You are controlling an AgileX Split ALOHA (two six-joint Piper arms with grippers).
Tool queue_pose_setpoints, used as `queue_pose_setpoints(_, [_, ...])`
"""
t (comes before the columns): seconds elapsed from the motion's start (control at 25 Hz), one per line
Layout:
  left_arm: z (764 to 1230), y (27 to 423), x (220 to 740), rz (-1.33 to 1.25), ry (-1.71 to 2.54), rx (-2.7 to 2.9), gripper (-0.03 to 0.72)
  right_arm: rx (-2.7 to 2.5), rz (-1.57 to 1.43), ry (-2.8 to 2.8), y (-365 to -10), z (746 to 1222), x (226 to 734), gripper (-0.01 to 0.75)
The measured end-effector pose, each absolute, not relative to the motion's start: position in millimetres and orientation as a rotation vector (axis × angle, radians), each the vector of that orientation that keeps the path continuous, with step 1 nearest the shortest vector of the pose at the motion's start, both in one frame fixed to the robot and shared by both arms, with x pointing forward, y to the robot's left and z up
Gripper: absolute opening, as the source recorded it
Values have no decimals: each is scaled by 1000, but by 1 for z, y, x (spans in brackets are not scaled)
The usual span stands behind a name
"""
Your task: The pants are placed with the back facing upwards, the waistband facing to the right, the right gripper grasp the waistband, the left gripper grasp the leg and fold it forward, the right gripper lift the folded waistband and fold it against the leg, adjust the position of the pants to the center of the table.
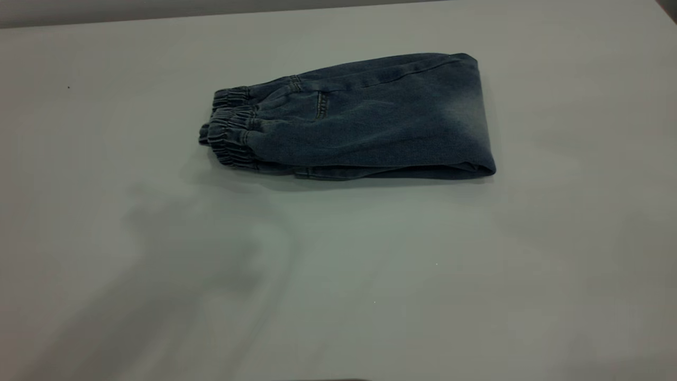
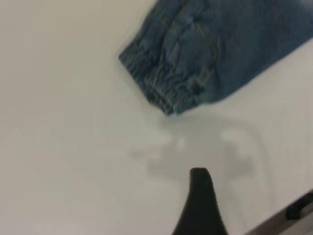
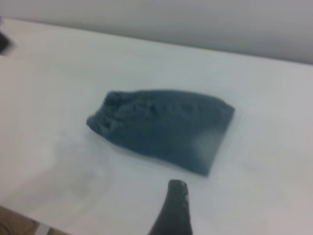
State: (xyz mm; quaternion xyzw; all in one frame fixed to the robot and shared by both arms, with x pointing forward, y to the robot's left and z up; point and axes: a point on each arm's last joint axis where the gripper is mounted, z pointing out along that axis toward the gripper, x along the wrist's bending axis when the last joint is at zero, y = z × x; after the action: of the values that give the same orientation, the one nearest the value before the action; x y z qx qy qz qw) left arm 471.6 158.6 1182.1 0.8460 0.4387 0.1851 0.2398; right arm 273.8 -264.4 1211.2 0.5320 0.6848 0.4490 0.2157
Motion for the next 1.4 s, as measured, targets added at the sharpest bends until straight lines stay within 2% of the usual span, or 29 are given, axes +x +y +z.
queue_pose_setpoints(0.32, [1190, 212, 390, 537, 1212, 2178, 514, 1496, 1218, 1890, -267, 1141, 230, 590])
queue_pose_setpoints(0.64, [1151, 255, 323, 556, 1195, 2140, 514, 1525, 1049, 1819, -281, 1090, 216, 590])
queue_pose_setpoints(1.04, [1085, 278, 288, 534, 1215, 2183, 514, 1570, 942, 1818, -286, 1041, 238, 590])
queue_pose_setpoints(1.4, [1039, 280, 285, 507, 1233, 2234, 514, 1560, 952, 1805, -287, 1040, 241, 590])
